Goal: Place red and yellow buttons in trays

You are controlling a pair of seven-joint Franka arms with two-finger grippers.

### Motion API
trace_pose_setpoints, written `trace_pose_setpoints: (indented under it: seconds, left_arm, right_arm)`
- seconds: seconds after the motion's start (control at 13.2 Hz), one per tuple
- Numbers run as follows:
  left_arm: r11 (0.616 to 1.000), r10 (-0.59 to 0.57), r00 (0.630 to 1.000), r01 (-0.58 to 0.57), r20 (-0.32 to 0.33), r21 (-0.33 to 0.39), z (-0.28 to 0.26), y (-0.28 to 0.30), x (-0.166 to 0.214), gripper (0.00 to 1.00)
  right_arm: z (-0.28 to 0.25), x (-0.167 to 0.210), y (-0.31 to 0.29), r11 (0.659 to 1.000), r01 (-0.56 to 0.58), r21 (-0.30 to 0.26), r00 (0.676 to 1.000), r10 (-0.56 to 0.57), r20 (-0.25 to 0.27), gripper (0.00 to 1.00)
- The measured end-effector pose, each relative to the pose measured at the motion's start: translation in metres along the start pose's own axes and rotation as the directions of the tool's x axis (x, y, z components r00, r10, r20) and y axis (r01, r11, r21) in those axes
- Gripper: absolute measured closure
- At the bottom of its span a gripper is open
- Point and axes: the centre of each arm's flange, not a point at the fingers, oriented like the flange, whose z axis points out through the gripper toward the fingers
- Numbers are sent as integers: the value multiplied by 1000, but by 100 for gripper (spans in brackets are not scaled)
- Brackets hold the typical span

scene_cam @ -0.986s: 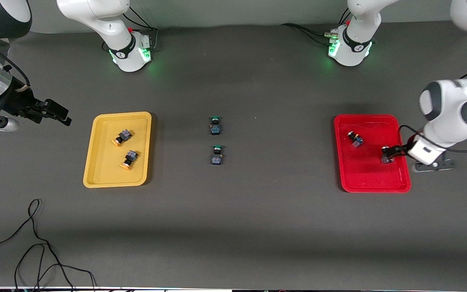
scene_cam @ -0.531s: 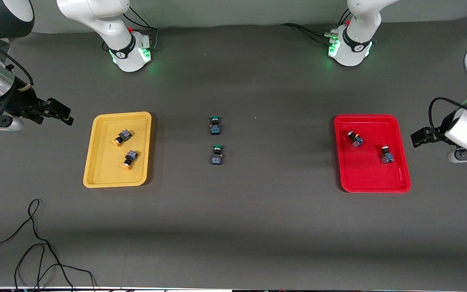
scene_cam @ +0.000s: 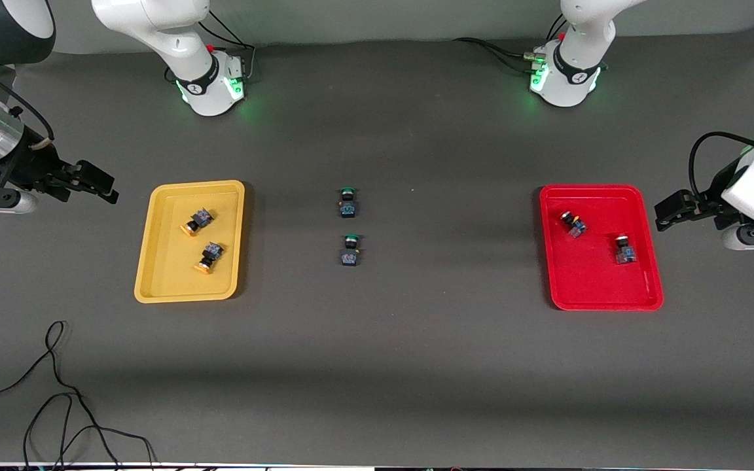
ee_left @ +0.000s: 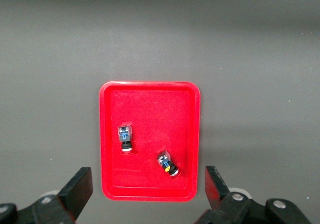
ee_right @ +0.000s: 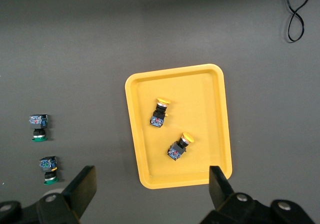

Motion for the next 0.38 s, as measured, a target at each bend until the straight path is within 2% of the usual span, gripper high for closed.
trace_pose_setpoints:
  seconds: [0.38]
  left_arm:
    - [1000,18,1000,-18,-1,2,-1,-8,0,0]
  right_arm:
    - [1,1,0,1000,0,0,1000,0,1,0]
